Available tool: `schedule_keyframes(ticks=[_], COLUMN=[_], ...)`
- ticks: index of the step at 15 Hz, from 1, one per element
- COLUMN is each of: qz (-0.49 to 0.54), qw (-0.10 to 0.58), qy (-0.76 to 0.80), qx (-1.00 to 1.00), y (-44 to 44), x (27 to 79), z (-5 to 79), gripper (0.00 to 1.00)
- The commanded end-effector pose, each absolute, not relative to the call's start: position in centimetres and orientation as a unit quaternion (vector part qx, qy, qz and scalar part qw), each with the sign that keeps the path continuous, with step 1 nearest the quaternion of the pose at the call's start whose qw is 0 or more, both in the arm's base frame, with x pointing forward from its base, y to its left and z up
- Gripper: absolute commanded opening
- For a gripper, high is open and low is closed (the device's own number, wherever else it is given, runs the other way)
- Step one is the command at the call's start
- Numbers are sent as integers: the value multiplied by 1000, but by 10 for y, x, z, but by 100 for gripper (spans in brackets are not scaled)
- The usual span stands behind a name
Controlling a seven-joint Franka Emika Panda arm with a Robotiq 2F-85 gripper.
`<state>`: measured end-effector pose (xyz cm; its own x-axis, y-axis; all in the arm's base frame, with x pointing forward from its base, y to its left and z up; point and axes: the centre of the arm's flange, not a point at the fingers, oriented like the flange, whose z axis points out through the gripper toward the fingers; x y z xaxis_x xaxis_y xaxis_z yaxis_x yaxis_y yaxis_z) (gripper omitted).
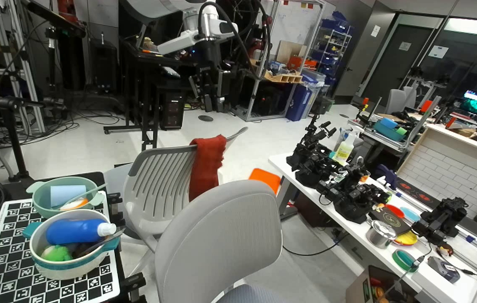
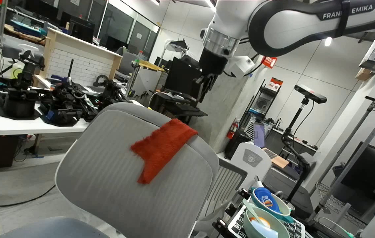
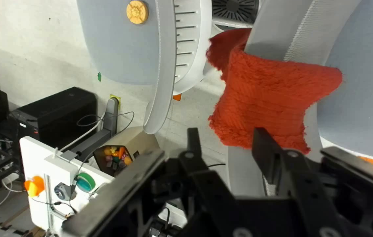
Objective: Put the cloth on the other chair
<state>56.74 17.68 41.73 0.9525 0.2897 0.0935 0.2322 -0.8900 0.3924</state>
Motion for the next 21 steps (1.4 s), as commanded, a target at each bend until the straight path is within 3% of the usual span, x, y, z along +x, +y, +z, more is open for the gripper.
schedule_keyframes(ticks=[1,3,5,11,21], qz=[73,75,74,69,83], qw=[191,181,154,77,57], qy=[125,133,145,102,88], qx=[971,971,974,989,991], y=[162,160,161,164,145], x=[572,565,557,528,546], z=[440,441,440,424,394], gripper=[79,94,100,100,100])
